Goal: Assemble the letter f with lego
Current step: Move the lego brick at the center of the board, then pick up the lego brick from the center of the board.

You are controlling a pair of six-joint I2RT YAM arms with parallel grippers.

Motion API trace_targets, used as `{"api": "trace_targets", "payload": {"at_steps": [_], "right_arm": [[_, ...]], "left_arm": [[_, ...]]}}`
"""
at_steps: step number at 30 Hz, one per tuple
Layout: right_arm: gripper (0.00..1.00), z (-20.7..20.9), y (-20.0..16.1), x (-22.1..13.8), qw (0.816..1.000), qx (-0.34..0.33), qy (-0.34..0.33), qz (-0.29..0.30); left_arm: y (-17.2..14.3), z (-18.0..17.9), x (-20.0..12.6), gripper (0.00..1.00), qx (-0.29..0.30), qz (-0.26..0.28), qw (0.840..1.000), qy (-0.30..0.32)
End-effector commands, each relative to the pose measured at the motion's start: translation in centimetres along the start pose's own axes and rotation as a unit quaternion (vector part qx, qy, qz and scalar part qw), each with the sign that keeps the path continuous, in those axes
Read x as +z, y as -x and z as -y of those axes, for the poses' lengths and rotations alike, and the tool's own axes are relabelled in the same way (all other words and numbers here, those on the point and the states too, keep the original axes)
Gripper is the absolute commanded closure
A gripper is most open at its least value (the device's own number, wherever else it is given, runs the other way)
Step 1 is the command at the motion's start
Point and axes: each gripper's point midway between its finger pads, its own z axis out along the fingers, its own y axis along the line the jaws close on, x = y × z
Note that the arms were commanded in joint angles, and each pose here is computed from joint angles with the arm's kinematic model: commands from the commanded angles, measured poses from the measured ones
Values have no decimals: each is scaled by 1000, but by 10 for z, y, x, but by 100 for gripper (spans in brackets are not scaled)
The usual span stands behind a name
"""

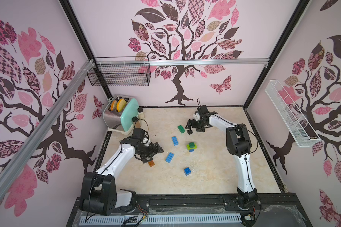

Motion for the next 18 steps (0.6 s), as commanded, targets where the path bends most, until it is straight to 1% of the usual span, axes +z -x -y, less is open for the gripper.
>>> {"api": "trace_targets", "payload": {"at_steps": [1, 3, 6, 11, 18], "right_arm": [[1, 13, 4, -9, 998, -27, -62, 12], [1, 14, 0, -1, 996, -34, -83, 7], [1, 7, -7, 8, 994, -47, -96, 3], [1, -6, -16, 14, 994, -64, -82, 14], [1, 5, -24, 21, 992, -66, -105, 16]], "left_arm": [[-2, -2, -6, 9, 7, 7, 1000, 2], [-3, -3, -5, 9, 6, 6, 1000, 4], [-5, -7, -4, 9, 0, 0, 1000, 11], [-8, -11, -4, 9, -2, -4, 1000, 23], [-12, -15, -5, 9, -10, -9, 999, 30]]}}
